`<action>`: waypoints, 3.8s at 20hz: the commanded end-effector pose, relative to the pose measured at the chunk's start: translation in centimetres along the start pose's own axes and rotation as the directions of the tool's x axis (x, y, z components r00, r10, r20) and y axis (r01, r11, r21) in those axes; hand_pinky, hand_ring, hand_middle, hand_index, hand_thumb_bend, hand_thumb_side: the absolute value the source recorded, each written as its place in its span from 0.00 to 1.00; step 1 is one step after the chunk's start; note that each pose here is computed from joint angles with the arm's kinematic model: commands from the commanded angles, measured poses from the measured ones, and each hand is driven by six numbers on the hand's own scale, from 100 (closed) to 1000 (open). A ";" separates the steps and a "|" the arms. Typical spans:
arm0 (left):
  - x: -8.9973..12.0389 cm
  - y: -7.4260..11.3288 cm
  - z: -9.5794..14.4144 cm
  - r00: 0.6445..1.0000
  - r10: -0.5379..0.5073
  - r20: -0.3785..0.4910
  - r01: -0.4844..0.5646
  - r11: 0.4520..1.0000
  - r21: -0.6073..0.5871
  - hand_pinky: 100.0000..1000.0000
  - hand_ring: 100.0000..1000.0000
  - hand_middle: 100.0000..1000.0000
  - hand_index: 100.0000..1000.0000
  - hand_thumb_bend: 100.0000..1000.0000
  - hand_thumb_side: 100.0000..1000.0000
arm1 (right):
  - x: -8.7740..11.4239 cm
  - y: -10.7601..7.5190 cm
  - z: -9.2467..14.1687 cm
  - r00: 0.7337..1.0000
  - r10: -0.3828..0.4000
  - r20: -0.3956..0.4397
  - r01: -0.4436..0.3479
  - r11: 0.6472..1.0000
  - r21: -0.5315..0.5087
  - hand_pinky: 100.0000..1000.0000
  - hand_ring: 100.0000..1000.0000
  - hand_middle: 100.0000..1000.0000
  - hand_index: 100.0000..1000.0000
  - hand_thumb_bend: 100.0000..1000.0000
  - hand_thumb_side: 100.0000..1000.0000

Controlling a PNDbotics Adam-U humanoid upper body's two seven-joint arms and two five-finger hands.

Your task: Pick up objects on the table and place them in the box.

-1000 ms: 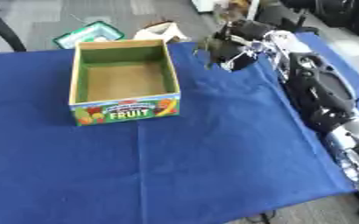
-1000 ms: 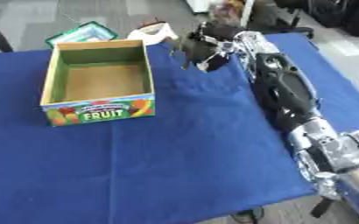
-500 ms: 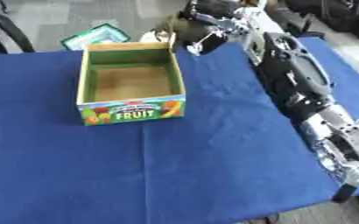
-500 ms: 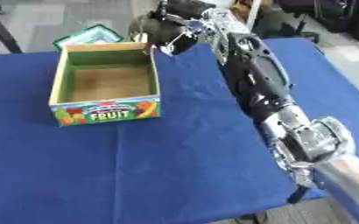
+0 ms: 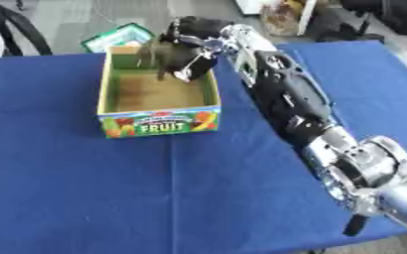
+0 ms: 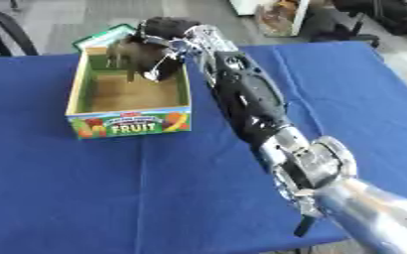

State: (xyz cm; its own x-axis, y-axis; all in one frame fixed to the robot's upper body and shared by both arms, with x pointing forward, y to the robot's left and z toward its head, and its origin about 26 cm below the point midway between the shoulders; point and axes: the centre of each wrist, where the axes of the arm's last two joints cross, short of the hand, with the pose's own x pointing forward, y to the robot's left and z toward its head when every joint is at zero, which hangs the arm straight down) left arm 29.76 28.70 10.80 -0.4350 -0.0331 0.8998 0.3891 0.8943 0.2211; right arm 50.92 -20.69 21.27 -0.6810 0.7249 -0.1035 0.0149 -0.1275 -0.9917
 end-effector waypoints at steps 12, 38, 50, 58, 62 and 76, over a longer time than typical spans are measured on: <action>0.6 -0.1 -0.5 1.000 -0.010 0.026 0.010 1.000 -0.018 0.56 0.48 0.51 0.68 0.00 0.80 | -0.3 2.1 -0.2 0.997 0.041 -0.060 -0.027 0.977 0.212 0.77 0.82 0.82 0.93 0.00 0.36; 0.5 0.1 -0.3 1.000 -0.014 0.016 0.015 1.000 -0.015 0.56 0.48 0.51 0.68 0.00 0.80 | -0.9 -0.9 0.3 0.991 0.095 -0.091 -0.067 0.962 0.265 1.00 1.00 1.00 1.00 0.40 0.74; 0.5 0.1 -0.3 1.000 -0.014 0.016 0.014 1.000 -0.011 0.56 0.48 0.51 0.68 0.00 0.80 | -0.9 -0.2 0.2 0.979 0.172 -0.106 -0.141 0.958 0.250 0.99 1.00 1.00 1.00 0.37 0.71; 0.4 0.3 0.0 1.000 -0.017 0.006 0.017 1.000 0.003 0.56 0.48 0.51 0.68 0.00 0.80 | -2.2 -2.2 2.0 0.986 0.142 -0.086 -0.131 0.985 0.114 0.92 0.97 0.97 1.00 0.20 0.49; 0.3 0.4 0.2 1.000 -0.019 -0.001 0.019 1.000 0.014 0.56 0.48 0.51 0.68 0.00 0.80 | -3.7 -3.1 4.0 0.997 0.036 -0.067 -0.036 0.999 -0.002 0.86 0.93 0.93 0.99 0.03 0.39; 0.0 0.7 0.7 1.000 -0.026 -0.017 0.026 0.998 0.051 0.56 0.48 0.51 0.68 0.00 0.81 | -9.3 -2.1 16.1 0.917 -0.395 -0.063 0.342 0.856 -0.387 0.60 0.73 0.74 0.86 0.00 0.12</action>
State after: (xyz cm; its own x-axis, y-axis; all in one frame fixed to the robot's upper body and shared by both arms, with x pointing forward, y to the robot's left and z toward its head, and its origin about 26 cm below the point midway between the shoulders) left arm 29.43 29.31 10.12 -0.4158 -0.0485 0.9082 0.3504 0.9129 0.2092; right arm 46.14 -36.65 22.87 -0.5773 0.7577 0.3043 -0.0024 0.3711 -0.9286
